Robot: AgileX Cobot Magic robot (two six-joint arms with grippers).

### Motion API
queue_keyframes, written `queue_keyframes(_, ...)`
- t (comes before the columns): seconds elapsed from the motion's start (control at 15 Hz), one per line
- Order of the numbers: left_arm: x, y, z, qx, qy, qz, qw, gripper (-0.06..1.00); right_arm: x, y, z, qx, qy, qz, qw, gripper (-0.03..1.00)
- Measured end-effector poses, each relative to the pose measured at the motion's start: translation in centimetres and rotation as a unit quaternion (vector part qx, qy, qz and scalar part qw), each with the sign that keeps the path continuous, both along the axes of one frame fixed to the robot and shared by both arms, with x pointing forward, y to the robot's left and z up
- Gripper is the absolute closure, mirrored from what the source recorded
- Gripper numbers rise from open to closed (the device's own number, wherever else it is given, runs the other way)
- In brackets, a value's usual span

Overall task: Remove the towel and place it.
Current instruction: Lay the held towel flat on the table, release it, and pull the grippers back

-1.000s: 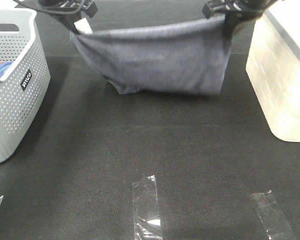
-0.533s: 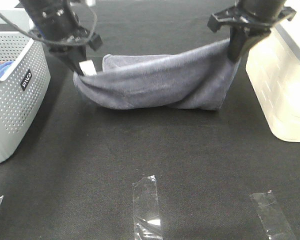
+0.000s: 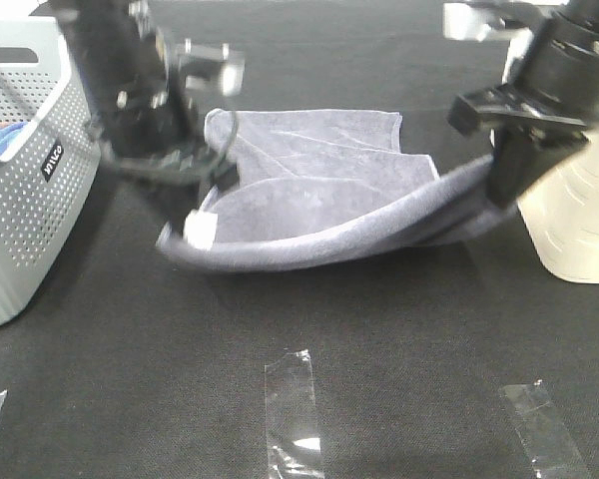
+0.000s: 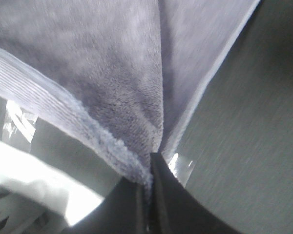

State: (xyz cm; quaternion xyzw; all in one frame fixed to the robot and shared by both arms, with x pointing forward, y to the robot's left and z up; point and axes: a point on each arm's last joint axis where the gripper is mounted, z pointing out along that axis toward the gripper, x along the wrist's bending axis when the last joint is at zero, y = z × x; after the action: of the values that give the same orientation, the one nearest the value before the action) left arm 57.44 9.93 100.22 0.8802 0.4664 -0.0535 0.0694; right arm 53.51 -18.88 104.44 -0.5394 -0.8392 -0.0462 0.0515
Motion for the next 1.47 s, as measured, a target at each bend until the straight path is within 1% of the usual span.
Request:
queue_keyframes(0.13, -2.2, 0.3, -0.7, 0.021, 0.021, -0.005, 1.0, 0.94, -1.8, -0.1, -0.1, 0.018, 0.017, -0.006, 1.0, 0.97)
queue_keyframes(0.27, -4.5, 0.6, -1.2, 0.035, 0.043, -0.013, 0.998, 0.94, -3.8, -0.5, -0.7, 0.02, 0.035, -0.005, 0.999, 0.97)
queue_keyframes(0.4, -6.7, 0.4, -1.5, 0.045, 0.057, -0.015, 0.997, 0.94, -6.1, -0.2, -1.3, 0.017, 0.052, 0.014, 0.998, 0.97)
queue_keyframes(0.47, -8.5, 0.0, -1.7, 0.055, 0.066, -0.021, 0.996, 0.94, -7.2, 0.2, -1.5, 0.014, 0.058, 0.027, 0.998, 0.97)
queue_keyframes(0.53, -9.1, -0.2, -1.8, 0.059, 0.07, -0.023, 0.996, 0.94, -8.3, 0.4, -1.9, 0.011, 0.065, 0.039, 0.997, 0.97)
queue_keyframes(0.6, -10.9, -0.6, -1.9, 0.067, 0.077, -0.029, 0.994, 0.94, -9.7, 0.6, -2.3, 0.006, 0.075, 0.05, 0.996, 0.97)
queue_keyframes(0.67, -12.2, -0.9, -2.1, 0.074, 0.083, -0.037, 0.993, 0.94, -10.4, 0.6, -2.6, 0.002, 0.082, 0.05, 0.995, 0.97)
queue_keyframes(0.8, -14.5, -0.7, -2.5, 0.088, 0.097, -0.033, 0.991, 0.94, -11.7, 0.0, -3.2, -0.004, 0.094, 0.048, 0.994, 0.97)
queue_keyframes(1.0, -17.2, -0.7, -3.0, 0.086, 0.126, -0.03, 0.988, 0.94, -13.4, -0.6, -3.9, 0.0, 0.111, 0.044, 0.993, 0.97)
queue_keyframes(1.27, -20.7, -1.3, -4.4, 0.093, 0.168, -0.054, 0.98, 0.94, -16.1, -1.3, -5.1, 0.015, 0.145, 0.031, 0.989, 0.97)
queue_keyframes(1.47, -22.2, -1.6, -4.8, 0.103, 0.179, -0.054, 0.977, 0.94, -17.4, -1.7, -6.0, 0.021, 0.168, 0.024, 0.985, 0.97)
